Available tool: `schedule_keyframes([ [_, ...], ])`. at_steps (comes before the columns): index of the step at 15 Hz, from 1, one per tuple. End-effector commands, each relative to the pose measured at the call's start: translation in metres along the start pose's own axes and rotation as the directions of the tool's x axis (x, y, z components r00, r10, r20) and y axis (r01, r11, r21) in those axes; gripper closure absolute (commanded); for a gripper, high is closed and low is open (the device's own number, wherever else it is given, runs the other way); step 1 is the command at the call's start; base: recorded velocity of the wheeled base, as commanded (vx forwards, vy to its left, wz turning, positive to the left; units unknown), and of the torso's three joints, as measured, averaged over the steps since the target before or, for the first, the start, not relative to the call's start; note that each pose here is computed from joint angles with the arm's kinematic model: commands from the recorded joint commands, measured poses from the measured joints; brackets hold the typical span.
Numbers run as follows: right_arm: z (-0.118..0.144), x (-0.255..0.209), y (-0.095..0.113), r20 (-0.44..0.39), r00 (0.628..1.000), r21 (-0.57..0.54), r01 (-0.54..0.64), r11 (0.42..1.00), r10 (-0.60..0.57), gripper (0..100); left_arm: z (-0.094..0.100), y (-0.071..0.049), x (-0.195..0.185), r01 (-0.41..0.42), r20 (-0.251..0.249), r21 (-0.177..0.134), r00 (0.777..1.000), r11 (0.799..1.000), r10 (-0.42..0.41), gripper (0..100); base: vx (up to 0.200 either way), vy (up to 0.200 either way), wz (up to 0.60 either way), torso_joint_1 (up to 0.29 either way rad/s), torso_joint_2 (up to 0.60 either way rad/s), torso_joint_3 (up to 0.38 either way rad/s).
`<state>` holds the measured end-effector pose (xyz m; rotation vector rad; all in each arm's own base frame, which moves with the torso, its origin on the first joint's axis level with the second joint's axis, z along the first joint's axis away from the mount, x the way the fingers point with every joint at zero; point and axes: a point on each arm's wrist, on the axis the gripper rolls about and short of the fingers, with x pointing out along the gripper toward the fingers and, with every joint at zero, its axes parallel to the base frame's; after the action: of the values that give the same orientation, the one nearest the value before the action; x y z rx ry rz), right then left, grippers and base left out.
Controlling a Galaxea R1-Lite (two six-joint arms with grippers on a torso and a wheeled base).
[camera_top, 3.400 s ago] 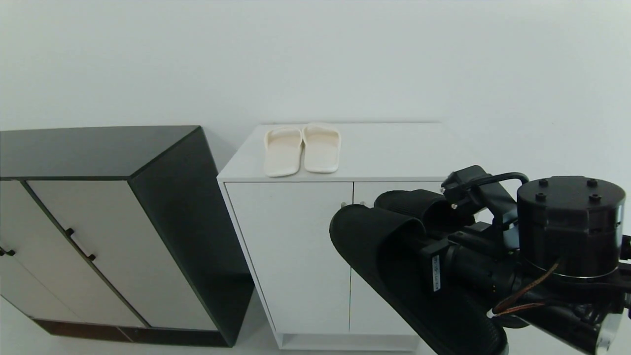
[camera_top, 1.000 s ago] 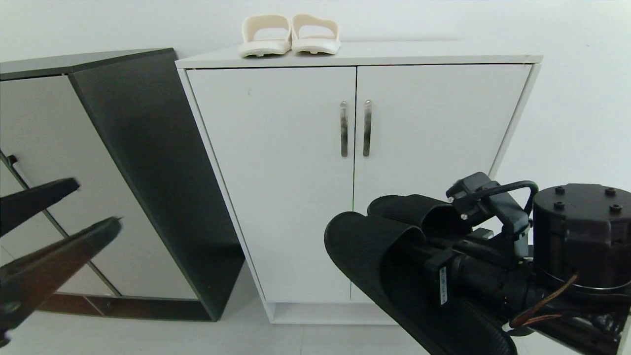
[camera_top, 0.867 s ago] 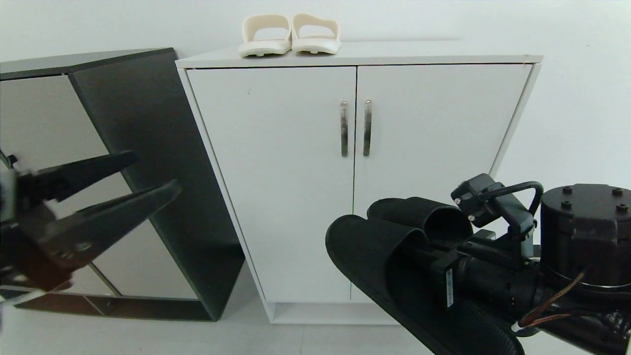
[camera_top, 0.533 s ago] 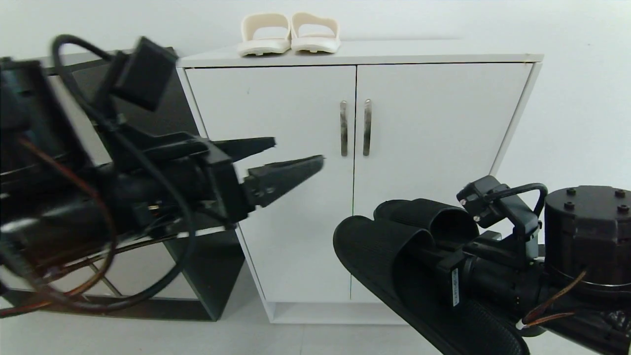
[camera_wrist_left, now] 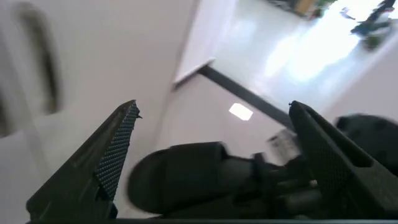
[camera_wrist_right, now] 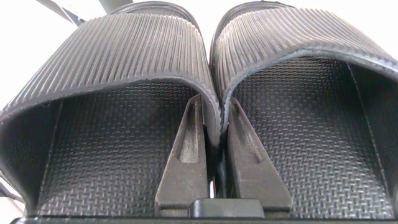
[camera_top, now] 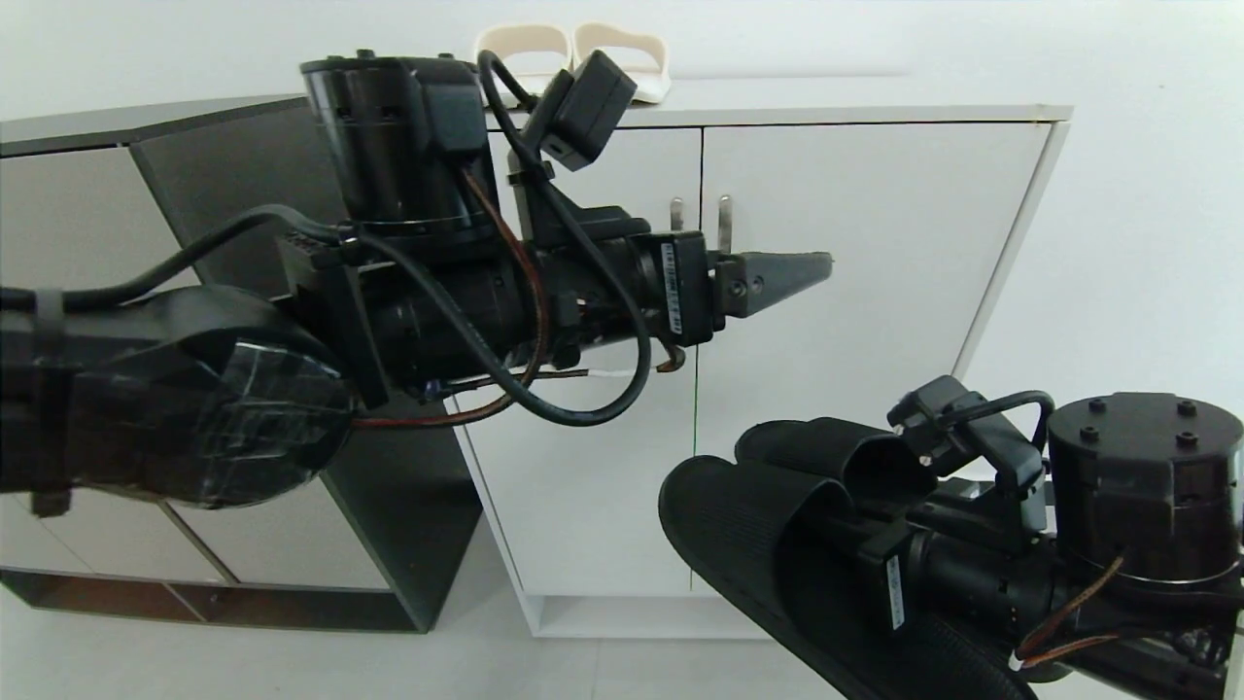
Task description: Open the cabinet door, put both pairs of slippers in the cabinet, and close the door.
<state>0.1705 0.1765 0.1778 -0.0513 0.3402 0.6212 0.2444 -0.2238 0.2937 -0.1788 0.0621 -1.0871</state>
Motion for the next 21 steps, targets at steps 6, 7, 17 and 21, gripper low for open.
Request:
schedule_keyframes([
  [6,-0.002,0.002,0.0,-0.009,1.0,-0.001,0.002,1.0,-0.002,100,-0.008,0.019,0.03,0.046,-0.035,-0.088,0.998,0.995,-0.049,0,0.0,0.0,0.0,0.0,0.0,0.0],
  [7,-0.002,0.002,0.0,-0.009,1.0,-0.001,0.002,1.0,-0.002,100,-0.005,0.02,0.032,0.024,-0.023,-0.08,0.999,0.996,-0.026,0,0.0,0.0,0.0,0.0,0.0,0.0],
  [17,-0.002,0.002,0.0,-0.009,1.0,-0.002,0.002,1.0,-0.002,100,-0.008,0.057,0.055,-0.195,-0.003,-0.038,0.981,0.98,0.195,0,0.0,0.0,0.0,0.0,0.0,0.0],
  [21,-0.002,0.003,0.0,-0.012,1.0,-0.003,0.003,1.0,-0.003,100,-0.014,0.073,0.069,-0.214,-0.013,-0.041,0.977,0.976,0.213,0,0.0,0.0,0.0,0.0,0.0,0.0],
])
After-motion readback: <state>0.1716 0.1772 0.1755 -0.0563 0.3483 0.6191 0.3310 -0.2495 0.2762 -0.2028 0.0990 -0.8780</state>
